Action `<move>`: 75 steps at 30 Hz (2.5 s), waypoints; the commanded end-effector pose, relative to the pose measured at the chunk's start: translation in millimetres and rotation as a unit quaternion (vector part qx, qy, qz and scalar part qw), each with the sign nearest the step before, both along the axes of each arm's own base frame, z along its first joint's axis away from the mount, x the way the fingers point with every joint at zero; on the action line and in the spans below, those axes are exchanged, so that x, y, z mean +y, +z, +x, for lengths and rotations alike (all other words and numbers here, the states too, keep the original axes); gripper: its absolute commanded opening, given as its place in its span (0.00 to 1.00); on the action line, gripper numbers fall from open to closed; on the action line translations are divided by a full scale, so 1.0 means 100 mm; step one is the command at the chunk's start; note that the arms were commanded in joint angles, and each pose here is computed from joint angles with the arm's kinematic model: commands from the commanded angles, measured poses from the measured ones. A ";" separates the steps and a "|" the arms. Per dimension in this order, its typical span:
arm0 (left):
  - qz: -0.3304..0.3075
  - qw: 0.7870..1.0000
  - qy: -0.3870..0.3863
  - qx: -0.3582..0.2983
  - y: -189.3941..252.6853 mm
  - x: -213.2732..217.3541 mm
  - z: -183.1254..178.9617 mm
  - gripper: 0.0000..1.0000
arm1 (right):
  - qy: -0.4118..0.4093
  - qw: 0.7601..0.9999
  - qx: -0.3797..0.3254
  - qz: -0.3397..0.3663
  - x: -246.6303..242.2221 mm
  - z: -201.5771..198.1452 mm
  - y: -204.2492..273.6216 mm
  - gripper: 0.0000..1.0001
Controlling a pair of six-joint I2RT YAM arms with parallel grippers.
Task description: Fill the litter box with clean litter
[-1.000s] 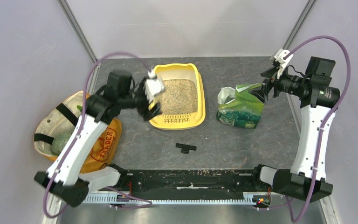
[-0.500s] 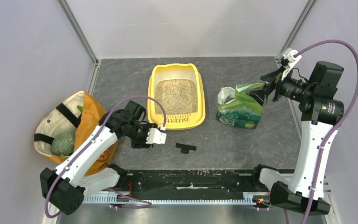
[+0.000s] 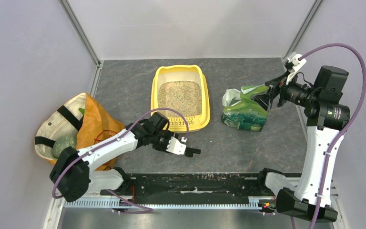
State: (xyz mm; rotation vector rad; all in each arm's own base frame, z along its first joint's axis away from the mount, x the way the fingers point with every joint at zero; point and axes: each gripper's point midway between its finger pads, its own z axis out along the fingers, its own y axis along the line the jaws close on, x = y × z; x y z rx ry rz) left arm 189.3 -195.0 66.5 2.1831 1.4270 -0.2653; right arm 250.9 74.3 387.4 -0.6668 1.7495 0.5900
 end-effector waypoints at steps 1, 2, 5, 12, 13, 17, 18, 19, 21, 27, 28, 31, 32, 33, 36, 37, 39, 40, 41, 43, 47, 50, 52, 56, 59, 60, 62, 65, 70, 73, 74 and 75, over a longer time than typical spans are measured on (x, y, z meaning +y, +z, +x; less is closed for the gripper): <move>-0.030 0.999 0.013 -0.043 0.04 -0.18 0.23 0.52 | 0.006 1.000 0.001 -0.012 0.02 -0.08 -0.03 0.95; -0.028 0.999 0.010 -0.041 0.01 -0.19 0.23 0.52 | 0.006 1.000 0.003 -0.013 0.02 -0.08 -0.03 0.95; -0.018 0.999 -0.002 -0.038 -0.08 -0.19 0.21 0.50 | 0.008 1.000 0.003 -0.015 0.01 -0.07 -0.04 0.95; -0.002 0.999 -0.014 -0.039 -0.24 -0.24 0.26 0.48 | 0.009 1.000 0.005 -0.018 0.00 -0.06 -0.05 0.95; 0.003 0.999 -0.016 -0.036 -0.27 -0.24 0.26 0.47 | 0.009 1.000 0.005 -0.019 0.00 -0.06 -0.06 0.95; 0.034 0.998 -0.030 -0.031 -0.42 -0.22 0.22 0.44 | 0.008 1.000 0.003 -0.025 -0.01 -0.06 -0.05 0.95; 0.040 0.998 -0.033 -0.026 -0.45 -0.21 0.21 0.43 | 0.008 1.000 0.002 -0.026 -0.01 -0.06 -0.05 0.95; 0.044 0.998 -0.037 -0.022 -0.46 -0.21 0.19 0.43 | 0.008 1.000 0.002 -0.027 -0.01 -0.06 -0.05 0.95; 0.053 0.998 -0.040 -0.008 -0.48 -0.21 0.14 0.40 | 0.009 1.000 0.001 -0.028 -0.01 -0.06 -0.04 0.95; 0.097 0.994 -0.050 0.019 -0.59 -0.12 0.00 0.30 | 0.017 1.000 0.006 -0.019 0.01 -0.05 -0.05 0.95; 0.103 0.993 -0.049 0.025 -0.61 -0.10 -0.02 0.28 | 0.019 1.000 0.007 -0.017 0.02 -0.05 -0.05 0.95; 0.111 0.992 -0.050 0.038 -0.61 -0.06 -0.07 0.17 | 0.020 1.000 0.005 -0.016 0.02 -0.05 -0.03 0.95; 0.106 0.993 -0.045 0.040 -0.57 -0.08 -0.07 0.14 | 0.020 1.000 0.003 -0.017 0.03 -0.06 -0.02 0.95; 0.096 0.994 -0.040 0.045 -0.49 -0.12 -0.09 0.13 | 0.020 1.000 0.002 -0.017 0.03 -0.06 0.00 0.95; 0.066 0.995 -0.013 0.075 -0.18 -0.20 -0.23 0.04 | 0.022 1.000 0.002 -0.013 0.05 -0.09 0.02 0.95; 0.053 0.995 -0.004 0.088 -0.04 -0.23 -0.28 0.02 | 0.025 1.000 0.005 -0.009 0.07 -0.10 0.02 0.95; 0.017 0.992 0.016 0.121 0.28 -0.30 -0.42 0.02 | 0.030 0.999 0.014 -0.001 0.09 -0.11 0.00 0.95; -0.006 0.990 0.026 0.135 0.47 -0.34 -0.48 0.02 | 0.032 0.999 0.018 0.002 0.10 -0.11 -0.01 0.95; -0.026 0.987 0.035 0.152 0.64 -0.37 -0.56 0.02 | 0.035 0.999 0.024 0.007 0.11 -0.10 -0.03 0.94; -0.077 0.981 0.057 0.167 1.04 -0.48 -0.61 0.02 | 0.039 0.999 0.031 0.016 0.14 -0.09 -0.04 0.94; -0.197 0.963 0.068 0.168 1.93 -0.73 -0.63 0.02 | 0.038 0.997 0.040 0.053 0.21 -0.03 0.04 0.93; -0.293 0.938 0.071 0.171 2.57 -0.90 -0.61 0.02 | 0.054 0.993 0.056 0.085 0.33 -0.04 0.07 0.92; -0.355 0.913 0.052 0.193 2.96 -0.99 -0.63 0.02 | 0.067 0.993 0.053 0.086 0.40 -0.06 0.06 0.91; -0.477 0.843 -0.013 0.250 3.75 -1.07 -0.72 0.02 | 0.112 0.991 0.014 0.069 0.54 -0.18 0.01 0.91; -0.538 0.791 -0.056 0.285 4.24 -1.06 -0.80 0.02 | 0.142 0.986 -0.005 0.093 0.67 -0.25 0.00 0.88; -0.548 0.780 -0.066 0.295 4.35 -1.06 -0.82 0.02 | 0.147 0.983 -0.014 0.105 0.71 -0.26 0.02 0.87; -0.559 0.765 -0.078 0.310 4.50 -1.06 -0.86 0.02 | 0.156 0.977 -0.031 0.139 0.82 -0.32 0.11 0.85; -0.577 0.750 -0.082 0.313 4.65 -1.04 -0.87 0.02 | 0.172 0.972 -0.039 0.156 0.99 -0.38 0.12 0.83; -0.594 0.741 -0.079 0.304 4.79 -1.06 -0.81 0.02 | 0.209 0.964 -0.025 0.161 1.31 -0.47 0.11 0.82; -0.596 0.741 -0.082 0.298 4.81 -1.06 -0.80 0.02 | 0.242 0.957 -0.016 0.160 1.49 -0.60 0.10 0.81; -0.596 0.741 -0.081 0.298 4.81 -1.06 -0.79 0.02 | 0.253 0.954 -0.012 0.160 1.55 -0.66 0.10 0.82; -0.597 0.741 -0.081 0.296 4.81 -1.06 -0.79 0.02 | 0.260 0.952 -0.011 0.159 1.60 -0.69 0.09 0.81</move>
